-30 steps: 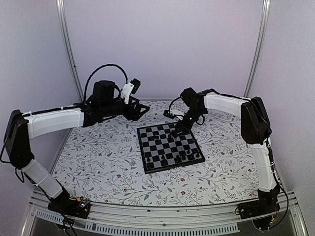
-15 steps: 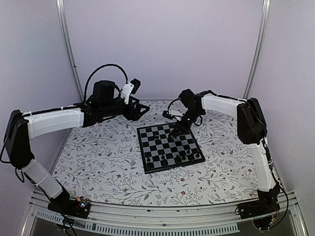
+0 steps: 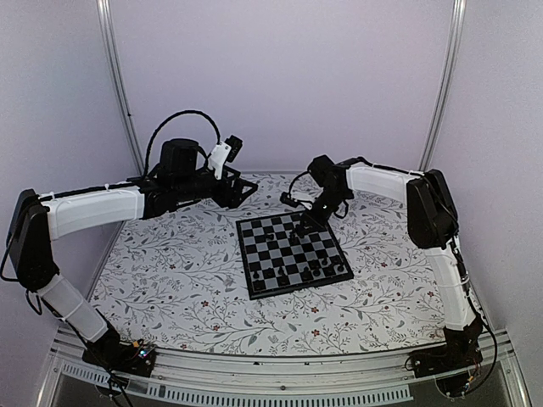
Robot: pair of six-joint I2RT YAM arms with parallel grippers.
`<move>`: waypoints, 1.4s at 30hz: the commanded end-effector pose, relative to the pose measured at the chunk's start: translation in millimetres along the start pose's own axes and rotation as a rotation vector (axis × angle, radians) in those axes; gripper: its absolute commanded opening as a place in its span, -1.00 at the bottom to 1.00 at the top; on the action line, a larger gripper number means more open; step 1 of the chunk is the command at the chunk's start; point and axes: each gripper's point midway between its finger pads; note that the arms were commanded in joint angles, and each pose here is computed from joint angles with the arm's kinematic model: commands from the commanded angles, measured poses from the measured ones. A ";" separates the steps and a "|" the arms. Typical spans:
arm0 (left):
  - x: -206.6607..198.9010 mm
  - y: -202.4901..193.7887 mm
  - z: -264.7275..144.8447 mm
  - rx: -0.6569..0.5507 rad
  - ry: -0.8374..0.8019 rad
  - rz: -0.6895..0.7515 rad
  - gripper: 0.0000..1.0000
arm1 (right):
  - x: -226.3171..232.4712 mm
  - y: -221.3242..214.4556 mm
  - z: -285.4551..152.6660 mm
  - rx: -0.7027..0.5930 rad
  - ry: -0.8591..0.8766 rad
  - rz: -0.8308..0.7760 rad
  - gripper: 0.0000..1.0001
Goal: Set up the chess pieces on the board
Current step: Pick up the chess piece from the chessboard, then place the chess piece on the chessboard.
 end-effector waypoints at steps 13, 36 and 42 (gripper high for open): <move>4.8 18.0 -9.6 -0.031 0.014 0.018 0.51 | 77.4 -15.4 -47.3 -0.019 0.119 -0.115 -0.93; 5.8 16.8 -9.0 -0.026 0.019 0.021 0.51 | 104.7 -50.8 -7.5 0.124 0.206 -0.145 -0.89; 4.9 16.2 -8.5 -0.025 0.015 0.019 0.51 | 103.6 -53.0 -3.5 0.133 0.206 -0.144 -0.83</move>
Point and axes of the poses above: each gripper's point midway between its finger pads, its own z axis out along the fingers, its own x axis along the line the jaws close on, y = z × x, and after that the axes turned 3 degrees about z, right-handed
